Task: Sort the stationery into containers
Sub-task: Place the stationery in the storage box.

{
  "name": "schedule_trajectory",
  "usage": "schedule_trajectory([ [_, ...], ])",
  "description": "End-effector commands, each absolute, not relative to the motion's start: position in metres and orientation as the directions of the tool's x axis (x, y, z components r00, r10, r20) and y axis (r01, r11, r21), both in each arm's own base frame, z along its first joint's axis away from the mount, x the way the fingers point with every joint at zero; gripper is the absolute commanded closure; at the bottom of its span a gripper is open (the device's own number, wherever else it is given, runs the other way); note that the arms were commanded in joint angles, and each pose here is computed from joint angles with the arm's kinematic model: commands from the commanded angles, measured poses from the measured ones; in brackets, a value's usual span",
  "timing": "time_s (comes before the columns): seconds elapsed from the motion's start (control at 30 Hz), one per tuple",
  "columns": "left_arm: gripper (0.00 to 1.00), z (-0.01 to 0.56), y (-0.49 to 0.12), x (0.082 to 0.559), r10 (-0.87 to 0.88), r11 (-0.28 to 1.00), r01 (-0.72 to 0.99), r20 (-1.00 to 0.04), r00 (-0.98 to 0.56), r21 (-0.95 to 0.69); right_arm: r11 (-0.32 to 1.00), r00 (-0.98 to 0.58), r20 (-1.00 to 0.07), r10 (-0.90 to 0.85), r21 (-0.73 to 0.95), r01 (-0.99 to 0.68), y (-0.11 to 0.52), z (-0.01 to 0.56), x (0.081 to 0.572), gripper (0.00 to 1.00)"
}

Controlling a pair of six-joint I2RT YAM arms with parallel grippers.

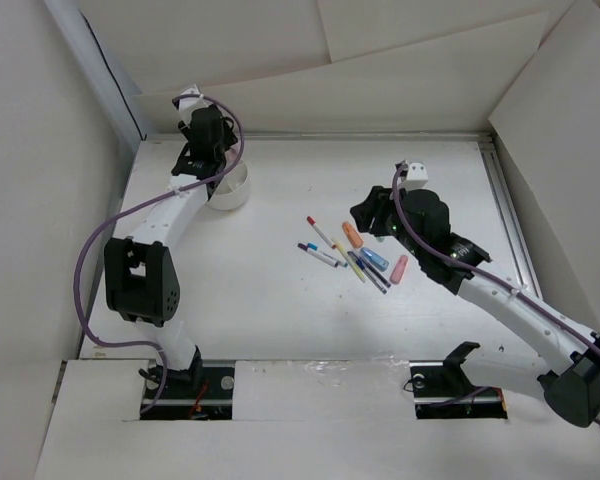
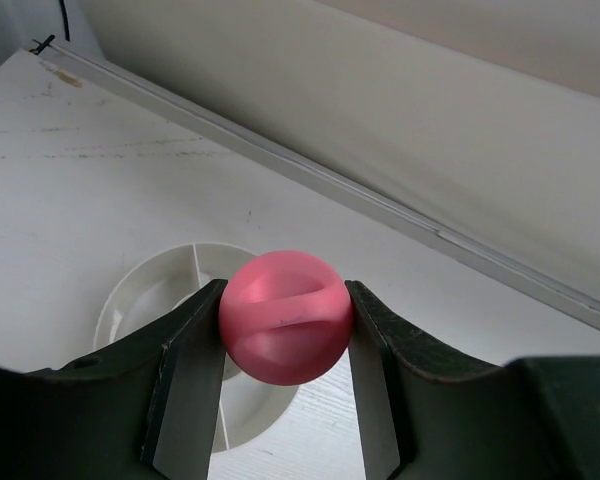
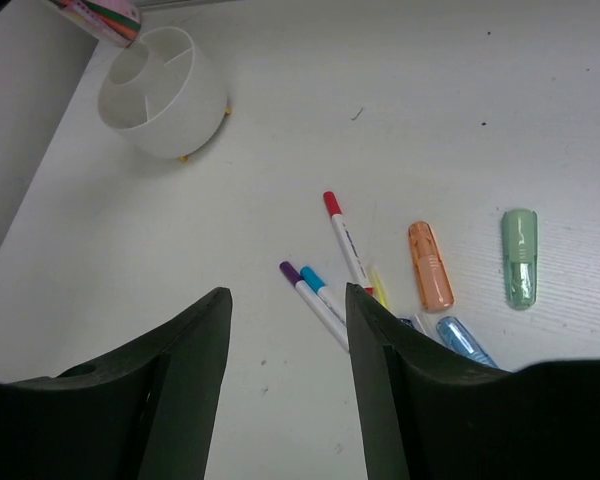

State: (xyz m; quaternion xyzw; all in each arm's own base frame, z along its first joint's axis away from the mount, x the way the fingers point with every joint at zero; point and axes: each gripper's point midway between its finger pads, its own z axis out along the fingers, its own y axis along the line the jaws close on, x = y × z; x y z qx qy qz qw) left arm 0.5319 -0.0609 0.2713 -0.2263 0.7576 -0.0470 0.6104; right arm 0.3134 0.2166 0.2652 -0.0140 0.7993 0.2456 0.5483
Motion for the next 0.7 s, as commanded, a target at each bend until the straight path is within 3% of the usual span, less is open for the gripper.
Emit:
schedule_trajectory([
  [0.0, 0.73, 0.314, -0.051, 0.529, -0.389, 0.886, -0.295, -0.920, -0.051, -0.358, 0.849, -0.342, -0.894, 0.290, 0.405, -0.340, 0.224, 0.289, 0.314, 0.44],
  [0.67, 0.73, 0.255, -0.037, 0.538, -0.304, 0.890, -0.405, -0.936, -0.178, -0.212, 0.873, -0.334, -0.903, 0.271, 0.377, -0.310, 0.219, 0.281, 0.318, 0.43],
])
